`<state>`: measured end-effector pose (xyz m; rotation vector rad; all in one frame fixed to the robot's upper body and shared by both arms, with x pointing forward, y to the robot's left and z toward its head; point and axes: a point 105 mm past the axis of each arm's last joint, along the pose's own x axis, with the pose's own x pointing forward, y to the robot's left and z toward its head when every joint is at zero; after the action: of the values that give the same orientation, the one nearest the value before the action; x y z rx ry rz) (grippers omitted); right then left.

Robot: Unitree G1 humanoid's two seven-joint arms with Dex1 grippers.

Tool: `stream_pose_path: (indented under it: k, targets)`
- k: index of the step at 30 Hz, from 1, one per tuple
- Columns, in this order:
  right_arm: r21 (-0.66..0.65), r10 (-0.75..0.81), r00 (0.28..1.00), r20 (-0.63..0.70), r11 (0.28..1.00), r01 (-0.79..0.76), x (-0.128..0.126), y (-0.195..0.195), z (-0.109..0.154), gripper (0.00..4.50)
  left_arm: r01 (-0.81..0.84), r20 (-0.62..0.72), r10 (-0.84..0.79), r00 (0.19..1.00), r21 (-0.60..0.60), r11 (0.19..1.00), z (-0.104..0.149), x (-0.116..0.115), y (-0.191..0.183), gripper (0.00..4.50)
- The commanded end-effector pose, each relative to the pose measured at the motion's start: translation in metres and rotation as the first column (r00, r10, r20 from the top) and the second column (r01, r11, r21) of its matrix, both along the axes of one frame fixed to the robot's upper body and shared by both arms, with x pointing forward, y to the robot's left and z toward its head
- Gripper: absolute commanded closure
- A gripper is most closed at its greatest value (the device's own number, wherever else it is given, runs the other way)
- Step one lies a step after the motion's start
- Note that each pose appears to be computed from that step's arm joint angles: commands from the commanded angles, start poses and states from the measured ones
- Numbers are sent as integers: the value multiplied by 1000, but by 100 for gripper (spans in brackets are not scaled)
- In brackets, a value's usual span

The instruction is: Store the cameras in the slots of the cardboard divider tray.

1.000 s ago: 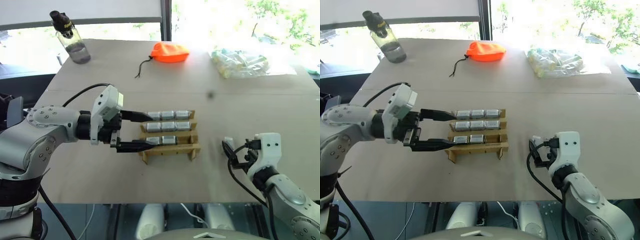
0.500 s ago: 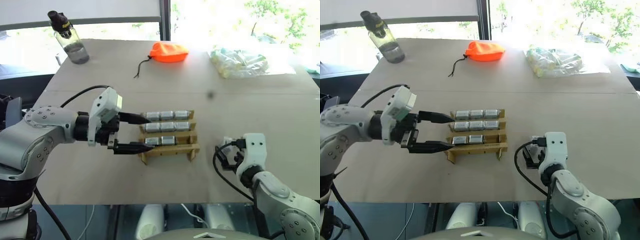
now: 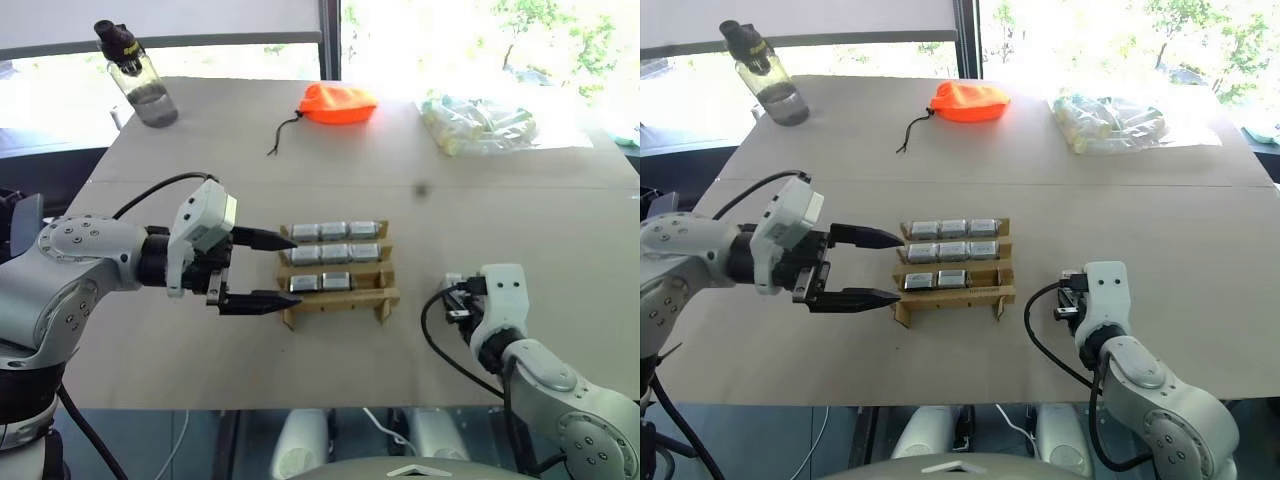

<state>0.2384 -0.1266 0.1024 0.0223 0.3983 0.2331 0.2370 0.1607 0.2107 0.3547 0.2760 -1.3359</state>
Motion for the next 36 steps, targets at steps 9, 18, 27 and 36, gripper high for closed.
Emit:
stream_pose_path:
  k: [9, 18, 27, 36]
  targets:
    - [-465, 855, 485, 186, 511, -723, 1, 32, 69, 375, 19, 76, -19, 997, -2, 1000, 6, -10, 2, 0]
    - [-398, 996, 90, 30, 94, -913, 22, 56, 80, 375, 8, 168, -4, 986, -25, 1000, 13, -19, 2, 0]
    - [-406, 1000, 13, -17, 4, -914, 51, 80, 67, 375, -60, 207, 64, 976, -25, 998, 16, -32, 6, 0]
    - [-369, 997, 25, -76, -4, -929, 60, 78, 56, 375, -98, 198, 95, 976, 4, 995, 15, -36, 14, 0]
